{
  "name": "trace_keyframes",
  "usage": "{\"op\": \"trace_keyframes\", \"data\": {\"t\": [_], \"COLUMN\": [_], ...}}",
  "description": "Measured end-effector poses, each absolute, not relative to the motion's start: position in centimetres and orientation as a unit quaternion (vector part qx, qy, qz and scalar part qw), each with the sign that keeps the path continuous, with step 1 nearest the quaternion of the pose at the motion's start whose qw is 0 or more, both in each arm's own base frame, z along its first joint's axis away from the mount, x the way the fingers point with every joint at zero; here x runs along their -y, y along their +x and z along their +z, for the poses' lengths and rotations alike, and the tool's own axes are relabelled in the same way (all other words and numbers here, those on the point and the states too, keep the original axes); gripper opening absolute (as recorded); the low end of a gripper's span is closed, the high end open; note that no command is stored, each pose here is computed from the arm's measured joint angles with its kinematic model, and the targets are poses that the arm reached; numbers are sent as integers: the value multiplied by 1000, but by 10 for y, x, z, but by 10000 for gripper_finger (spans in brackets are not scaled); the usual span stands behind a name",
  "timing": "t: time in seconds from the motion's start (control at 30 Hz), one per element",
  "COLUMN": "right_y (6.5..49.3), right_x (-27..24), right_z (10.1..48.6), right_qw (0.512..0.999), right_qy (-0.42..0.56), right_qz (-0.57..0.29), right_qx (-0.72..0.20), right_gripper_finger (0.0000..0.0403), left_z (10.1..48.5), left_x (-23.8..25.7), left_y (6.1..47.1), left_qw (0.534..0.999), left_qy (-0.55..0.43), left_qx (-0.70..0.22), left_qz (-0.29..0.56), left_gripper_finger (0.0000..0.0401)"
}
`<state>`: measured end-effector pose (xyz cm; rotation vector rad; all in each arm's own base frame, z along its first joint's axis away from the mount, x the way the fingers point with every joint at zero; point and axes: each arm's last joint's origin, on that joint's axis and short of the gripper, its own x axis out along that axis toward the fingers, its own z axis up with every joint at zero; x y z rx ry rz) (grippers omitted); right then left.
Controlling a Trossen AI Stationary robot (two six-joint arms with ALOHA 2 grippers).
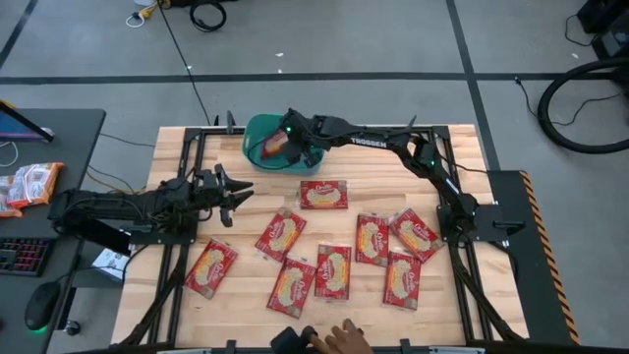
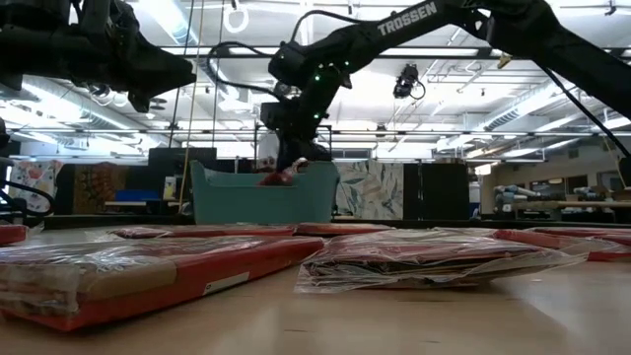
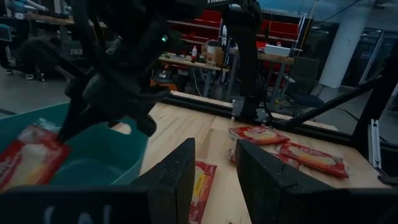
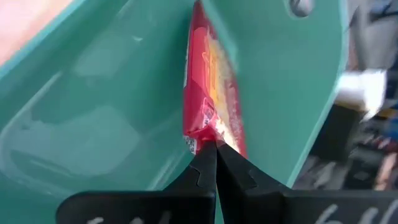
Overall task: Sort popcorn bags into baskets
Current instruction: Put the red popcorn bag into the green bin
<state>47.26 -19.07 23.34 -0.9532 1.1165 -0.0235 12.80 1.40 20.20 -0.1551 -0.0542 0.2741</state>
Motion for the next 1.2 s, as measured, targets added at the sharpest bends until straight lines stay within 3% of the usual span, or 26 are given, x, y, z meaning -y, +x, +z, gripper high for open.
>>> {"op": "trace_keyframes", "data": {"t": [0.13, 0.37, 0.53, 0.77, 1.2], "right_y": [465, 462, 457, 448, 443], "right_x": [187, 187, 180, 160, 92], "right_z": [233, 234, 257, 284, 281], "right_qw": [741, 735, 750, 780, 773], "right_qy": [-403, -379, -371, -319, -247], "right_qz": [-7, -48, -68, -101, -65], "right_qx": [-537, -559, -544, -528, -580], "right_gripper_finger": [22, 95, 132, 139, 138], "left_z": [202, 202, 202, 202, 198], "left_x": [-14, -13, -13, -13, -13], "left_y": [128, 128, 128, 128, 128], "left_qw": [988, 987, 987, 987, 989], "left_qy": [-77, -86, -86, -86, -94], "left_qx": [26, 27, 27, 27, 6], "left_qz": [132, 130, 130, 130, 119], "left_gripper_finger": [121, 121, 121, 121, 121]}}
